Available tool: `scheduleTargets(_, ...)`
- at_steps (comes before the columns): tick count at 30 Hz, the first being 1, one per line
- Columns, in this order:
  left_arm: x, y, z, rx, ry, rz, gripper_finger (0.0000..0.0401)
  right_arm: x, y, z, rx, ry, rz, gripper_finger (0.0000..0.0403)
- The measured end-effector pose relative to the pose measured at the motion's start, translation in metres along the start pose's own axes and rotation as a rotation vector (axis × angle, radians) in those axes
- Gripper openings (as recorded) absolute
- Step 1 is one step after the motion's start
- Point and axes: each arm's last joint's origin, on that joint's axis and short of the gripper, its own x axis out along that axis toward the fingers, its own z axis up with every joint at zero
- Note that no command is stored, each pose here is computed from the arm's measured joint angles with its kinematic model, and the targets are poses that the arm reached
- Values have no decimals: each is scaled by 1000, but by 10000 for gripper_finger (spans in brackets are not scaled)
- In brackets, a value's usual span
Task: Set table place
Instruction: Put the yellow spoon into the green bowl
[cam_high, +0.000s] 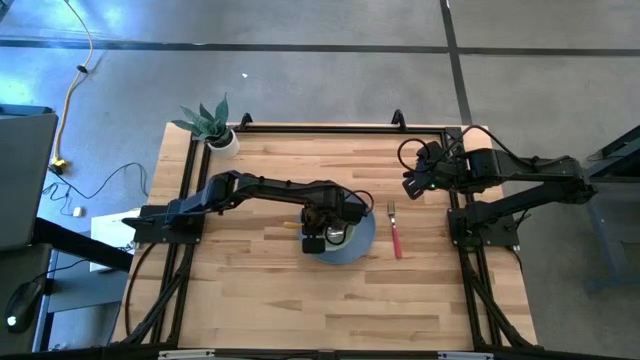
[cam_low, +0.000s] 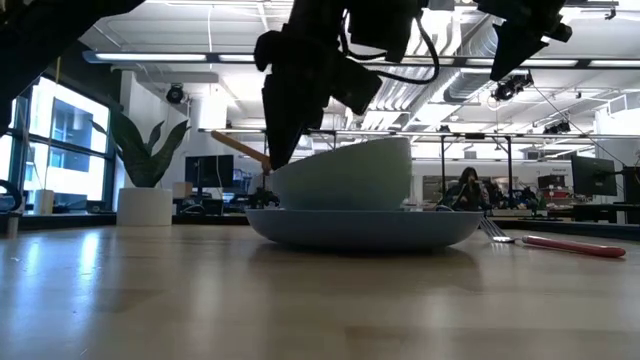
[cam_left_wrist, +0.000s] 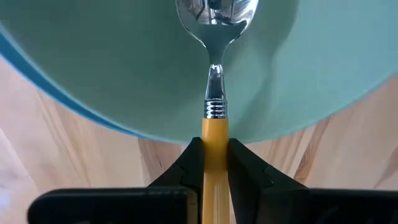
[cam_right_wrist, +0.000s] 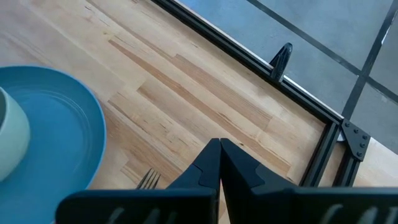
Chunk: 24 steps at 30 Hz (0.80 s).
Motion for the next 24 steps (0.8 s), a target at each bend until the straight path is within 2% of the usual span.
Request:
scheduleTargets(9, -1, 0, 0, -3, -5, 0, 32, 0, 0, 0, 0, 0, 0, 0)
scheduleTargets(18, -1, 0, 0, -2, -5, 0, 63, 0, 0, 0, 2, 0, 0, 0)
scheduleTargets(24, -16, 0, 2, 1, -70, -2, 97, 0, 0, 0, 3, 0, 0, 0)
